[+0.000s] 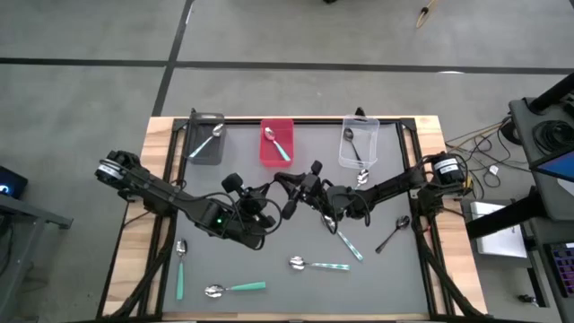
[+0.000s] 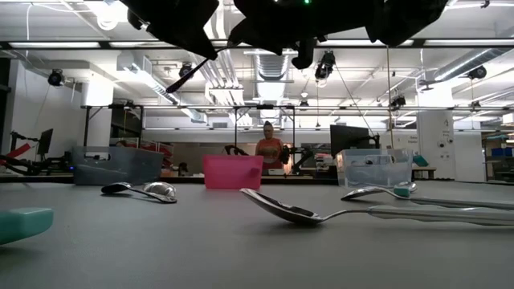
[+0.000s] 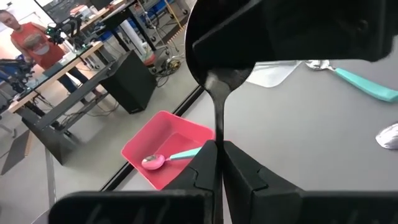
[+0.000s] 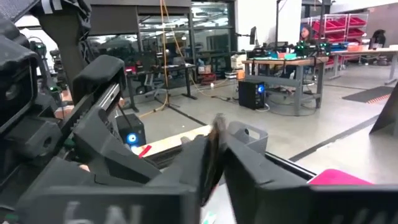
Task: Sort silverware by color (type)
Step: Put the black spoon into the transparent bin
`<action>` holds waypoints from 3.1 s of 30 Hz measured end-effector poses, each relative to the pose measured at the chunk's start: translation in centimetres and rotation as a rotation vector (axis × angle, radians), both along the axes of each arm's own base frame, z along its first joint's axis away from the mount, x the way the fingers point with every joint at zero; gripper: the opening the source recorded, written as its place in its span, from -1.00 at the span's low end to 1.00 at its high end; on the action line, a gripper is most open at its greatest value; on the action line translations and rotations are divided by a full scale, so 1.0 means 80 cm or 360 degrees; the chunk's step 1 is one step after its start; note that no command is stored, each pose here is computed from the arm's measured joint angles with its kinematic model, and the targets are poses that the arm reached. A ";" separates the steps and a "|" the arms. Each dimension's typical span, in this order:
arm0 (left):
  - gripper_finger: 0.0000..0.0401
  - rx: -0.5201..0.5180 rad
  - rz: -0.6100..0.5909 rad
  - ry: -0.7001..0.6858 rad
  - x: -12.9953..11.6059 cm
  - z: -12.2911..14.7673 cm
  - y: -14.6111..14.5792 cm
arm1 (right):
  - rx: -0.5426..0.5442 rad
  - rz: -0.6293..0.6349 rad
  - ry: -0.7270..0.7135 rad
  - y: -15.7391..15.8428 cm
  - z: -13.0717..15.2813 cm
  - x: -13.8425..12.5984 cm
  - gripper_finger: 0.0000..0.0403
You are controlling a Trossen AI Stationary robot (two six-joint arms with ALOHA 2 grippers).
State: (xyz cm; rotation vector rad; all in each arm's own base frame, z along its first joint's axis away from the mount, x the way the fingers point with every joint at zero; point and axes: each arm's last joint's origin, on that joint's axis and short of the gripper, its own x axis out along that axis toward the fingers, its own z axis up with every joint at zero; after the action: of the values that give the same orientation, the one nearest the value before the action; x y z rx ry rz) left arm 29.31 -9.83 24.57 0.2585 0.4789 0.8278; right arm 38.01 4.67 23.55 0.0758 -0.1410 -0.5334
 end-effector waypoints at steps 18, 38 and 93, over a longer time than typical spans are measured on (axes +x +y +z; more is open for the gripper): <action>-0.55 -0.0166 -0.0236 0.0176 0.001 -0.003 -0.004 | -0.0097 0.0120 0.0554 -0.002 0.015 -0.025 -0.95; -0.34 -0.0307 -0.0866 -0.0026 0.016 -0.006 -0.010 | -0.0074 0.0648 0.1351 0.008 0.060 -0.046 -0.96; -0.97 -0.0511 -0.1009 -0.0771 0.044 -0.086 0.056 | -0.0043 0.0646 0.1339 0.009 0.059 -0.044 -0.95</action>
State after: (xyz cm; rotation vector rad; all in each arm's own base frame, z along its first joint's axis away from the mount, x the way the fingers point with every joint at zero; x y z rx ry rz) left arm 32.79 -5.32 17.66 -0.0938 0.0521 0.1683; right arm 34.50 5.41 28.26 -0.1475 0.6772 -0.1248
